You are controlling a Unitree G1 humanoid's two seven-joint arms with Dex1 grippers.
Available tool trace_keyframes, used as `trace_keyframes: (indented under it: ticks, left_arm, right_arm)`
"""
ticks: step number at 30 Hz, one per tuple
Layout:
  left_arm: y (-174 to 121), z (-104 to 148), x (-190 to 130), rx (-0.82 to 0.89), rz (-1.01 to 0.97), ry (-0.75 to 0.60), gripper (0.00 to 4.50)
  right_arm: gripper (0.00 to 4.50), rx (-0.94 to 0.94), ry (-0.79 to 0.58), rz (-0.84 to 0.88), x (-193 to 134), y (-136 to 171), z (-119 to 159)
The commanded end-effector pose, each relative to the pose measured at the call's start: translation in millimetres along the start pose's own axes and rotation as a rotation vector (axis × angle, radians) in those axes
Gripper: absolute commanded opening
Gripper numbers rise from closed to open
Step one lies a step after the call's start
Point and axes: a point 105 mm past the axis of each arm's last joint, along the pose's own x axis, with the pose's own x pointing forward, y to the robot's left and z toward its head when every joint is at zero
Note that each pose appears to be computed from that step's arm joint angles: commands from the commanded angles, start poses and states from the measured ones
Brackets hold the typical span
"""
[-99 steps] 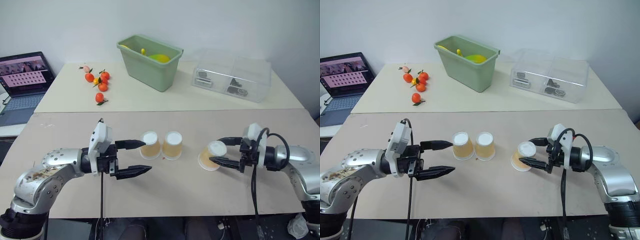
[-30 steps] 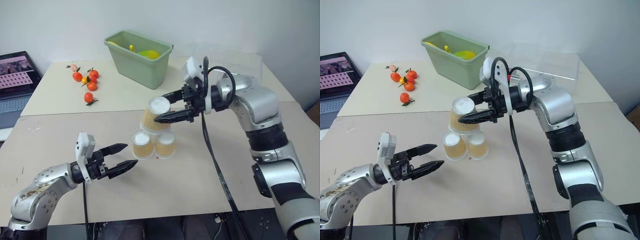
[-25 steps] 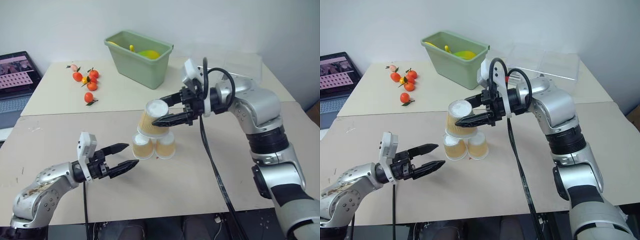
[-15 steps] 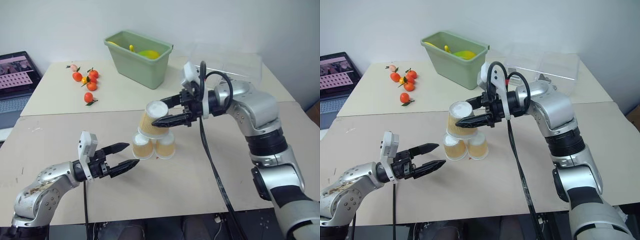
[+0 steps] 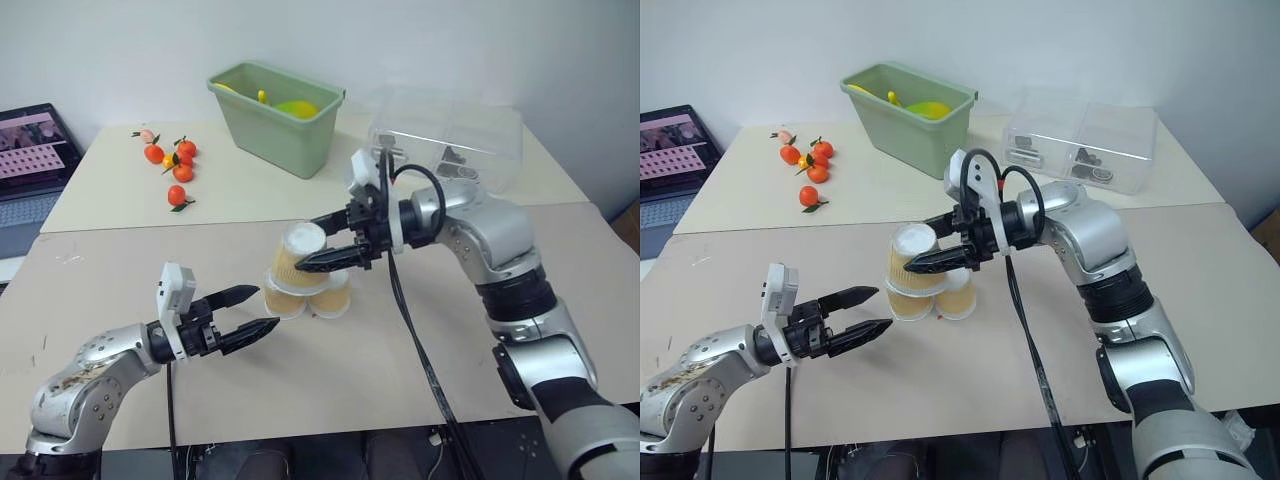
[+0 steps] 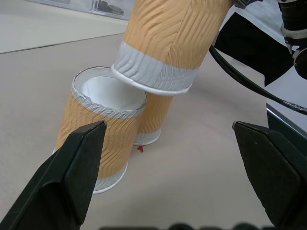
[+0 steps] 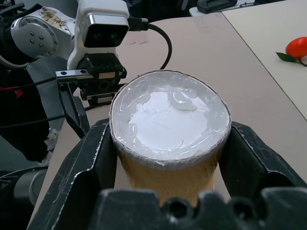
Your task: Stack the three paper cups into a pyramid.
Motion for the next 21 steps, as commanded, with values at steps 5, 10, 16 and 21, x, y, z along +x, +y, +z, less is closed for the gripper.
trace_keyframes:
  ticks: [5,10,16,21]
  left_arm:
    - [-5,8,2,0.035,-0.008,-0.031,4.50]
    - [-6,8,3,0.033,-0.006,-0.037,4.50]
    - [-4,9,4,0.032,-0.006,-0.042,4.50]
    - [-4,10,5,0.033,-0.009,-0.045,4.50]
  right_arm:
    - [2.82,-0.055,-0.035,-0.017,-3,-9,17]
    - [2.82,-0.074,-0.035,-0.034,-8,-14,20]
    - [2.82,-0.086,-0.028,-0.031,-12,-15,21]
    - [4.01,-0.085,-0.022,-0.036,-9,-15,16]
